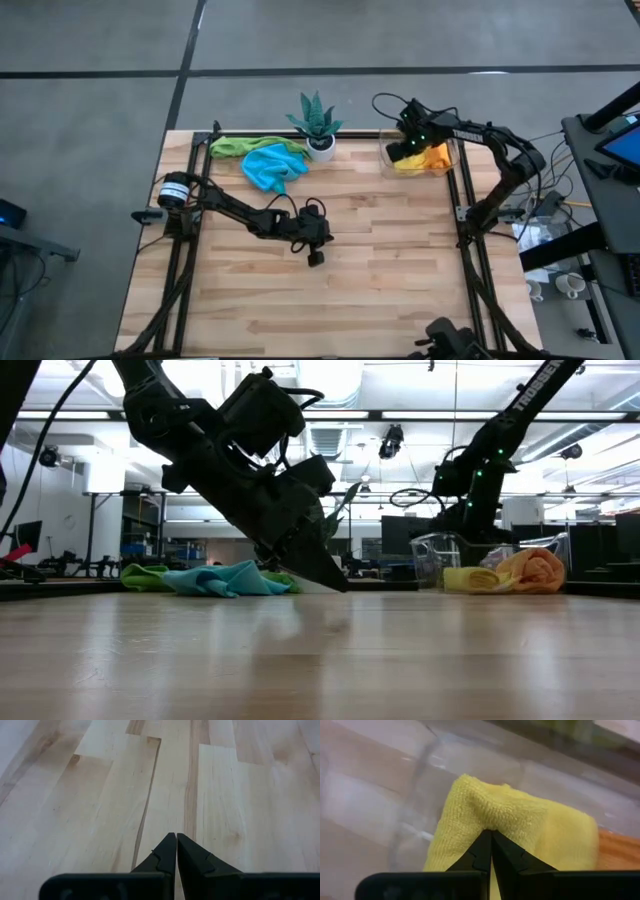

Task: Roll microfiber towels into tight, uniform cylinder then place into a basket
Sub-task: Put the yellow microfiber cloth into the transparent bin

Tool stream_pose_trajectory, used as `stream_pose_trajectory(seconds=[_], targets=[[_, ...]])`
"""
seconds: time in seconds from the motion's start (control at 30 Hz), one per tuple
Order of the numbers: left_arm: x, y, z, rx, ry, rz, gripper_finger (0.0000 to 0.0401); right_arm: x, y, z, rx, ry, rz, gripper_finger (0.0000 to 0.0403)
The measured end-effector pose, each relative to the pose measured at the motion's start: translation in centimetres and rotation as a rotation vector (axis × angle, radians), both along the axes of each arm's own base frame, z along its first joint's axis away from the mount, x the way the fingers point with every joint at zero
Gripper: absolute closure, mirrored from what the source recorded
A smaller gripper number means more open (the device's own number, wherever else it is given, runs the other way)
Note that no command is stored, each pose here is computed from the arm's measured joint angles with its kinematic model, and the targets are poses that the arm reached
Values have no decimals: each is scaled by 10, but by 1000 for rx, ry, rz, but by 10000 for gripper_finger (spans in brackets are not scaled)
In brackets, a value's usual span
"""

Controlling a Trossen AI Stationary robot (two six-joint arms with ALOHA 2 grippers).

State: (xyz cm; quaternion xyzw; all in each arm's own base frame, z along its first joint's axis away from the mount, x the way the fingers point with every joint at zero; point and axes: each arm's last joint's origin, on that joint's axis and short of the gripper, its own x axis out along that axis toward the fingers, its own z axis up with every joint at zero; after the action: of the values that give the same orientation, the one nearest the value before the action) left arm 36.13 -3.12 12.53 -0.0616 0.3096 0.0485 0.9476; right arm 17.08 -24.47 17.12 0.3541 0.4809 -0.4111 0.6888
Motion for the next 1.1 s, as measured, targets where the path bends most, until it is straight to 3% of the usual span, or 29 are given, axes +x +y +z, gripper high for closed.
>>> stream_pose_trajectory(seconds=[0.23,0.63,0.9,1.1], targets=[[0,-1,0,-1,-1,-3,401,-16,2,-9,-17,81,-67,394],[0,-1,0,-1,-2,-3,401,-32,14,22,-108,139,-123,394],[0,-1,1,-2,-10,-4,401,-26,21,51,-115,-176,-33,394],[0,-1,1,-1,-10,-4,401,-4,20,34,-48,-245,44,394]])
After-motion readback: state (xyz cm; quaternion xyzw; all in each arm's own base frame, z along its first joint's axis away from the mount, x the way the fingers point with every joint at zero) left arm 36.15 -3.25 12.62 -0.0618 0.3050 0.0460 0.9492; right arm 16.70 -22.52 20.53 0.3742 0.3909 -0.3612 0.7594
